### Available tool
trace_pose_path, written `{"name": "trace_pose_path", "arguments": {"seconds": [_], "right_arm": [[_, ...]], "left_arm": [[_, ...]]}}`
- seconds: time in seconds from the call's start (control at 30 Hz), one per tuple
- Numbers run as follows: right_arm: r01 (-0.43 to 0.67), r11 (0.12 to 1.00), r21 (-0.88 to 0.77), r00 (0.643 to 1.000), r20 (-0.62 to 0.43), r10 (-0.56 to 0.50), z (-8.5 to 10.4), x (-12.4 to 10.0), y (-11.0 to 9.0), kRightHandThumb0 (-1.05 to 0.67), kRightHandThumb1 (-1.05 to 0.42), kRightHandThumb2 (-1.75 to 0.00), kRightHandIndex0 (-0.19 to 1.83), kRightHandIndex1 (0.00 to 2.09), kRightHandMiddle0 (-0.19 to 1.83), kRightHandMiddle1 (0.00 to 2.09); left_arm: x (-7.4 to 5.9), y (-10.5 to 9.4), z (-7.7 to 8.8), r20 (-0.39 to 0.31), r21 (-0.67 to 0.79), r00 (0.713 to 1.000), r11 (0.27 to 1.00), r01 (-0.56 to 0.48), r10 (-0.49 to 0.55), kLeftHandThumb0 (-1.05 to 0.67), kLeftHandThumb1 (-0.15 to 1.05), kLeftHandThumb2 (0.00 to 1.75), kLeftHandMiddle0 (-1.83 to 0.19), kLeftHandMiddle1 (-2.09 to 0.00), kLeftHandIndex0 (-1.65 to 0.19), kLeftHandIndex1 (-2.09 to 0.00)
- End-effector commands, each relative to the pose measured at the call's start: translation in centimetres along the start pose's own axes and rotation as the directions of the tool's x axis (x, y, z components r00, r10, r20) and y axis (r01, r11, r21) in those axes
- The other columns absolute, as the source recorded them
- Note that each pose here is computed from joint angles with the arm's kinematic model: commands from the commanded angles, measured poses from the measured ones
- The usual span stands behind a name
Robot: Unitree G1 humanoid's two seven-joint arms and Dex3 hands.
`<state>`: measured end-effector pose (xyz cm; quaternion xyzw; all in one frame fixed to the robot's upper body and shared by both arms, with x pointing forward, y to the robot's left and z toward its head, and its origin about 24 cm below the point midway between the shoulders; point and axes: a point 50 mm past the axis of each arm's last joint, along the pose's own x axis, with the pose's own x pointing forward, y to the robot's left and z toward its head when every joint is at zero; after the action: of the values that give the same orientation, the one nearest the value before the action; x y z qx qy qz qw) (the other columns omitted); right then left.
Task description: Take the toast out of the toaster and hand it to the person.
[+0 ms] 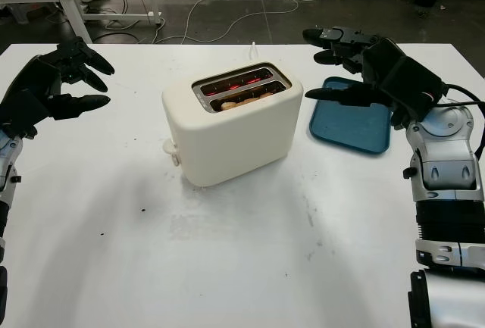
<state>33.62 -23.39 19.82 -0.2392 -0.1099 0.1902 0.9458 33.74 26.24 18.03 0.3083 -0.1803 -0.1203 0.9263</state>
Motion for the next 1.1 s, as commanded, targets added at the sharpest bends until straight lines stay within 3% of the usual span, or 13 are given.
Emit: {"name": "trace_pose_path", "arguments": {"seconds": [0.0,1.07], "right_arm": [[0.002,1.0,0.001,1.0,0.016,-0.002,0.23,0.16,-0.07,-0.63,-0.72,0.0,0.0,0.82,0.44,0.0],[0.004,1.0,-0.008,1.0,0.01,-0.004,0.31,0.3,-0.01,-0.65,-0.72,0.0,0.01,0.83,0.46,0.01]], "left_arm": [[0.05,0.32,0.33,0.011,0.022,1.0,1.0,-0.004,0.004,-1.05,0.92,0.06,-0.28,-1.53,-0.21,-1.44],[0.07,0.39,0.42,0.008,0.031,1.0,1.0,-0.003,0.002,-1.05,0.92,0.07,-0.27,-1.53,-0.2,-1.44]]}}
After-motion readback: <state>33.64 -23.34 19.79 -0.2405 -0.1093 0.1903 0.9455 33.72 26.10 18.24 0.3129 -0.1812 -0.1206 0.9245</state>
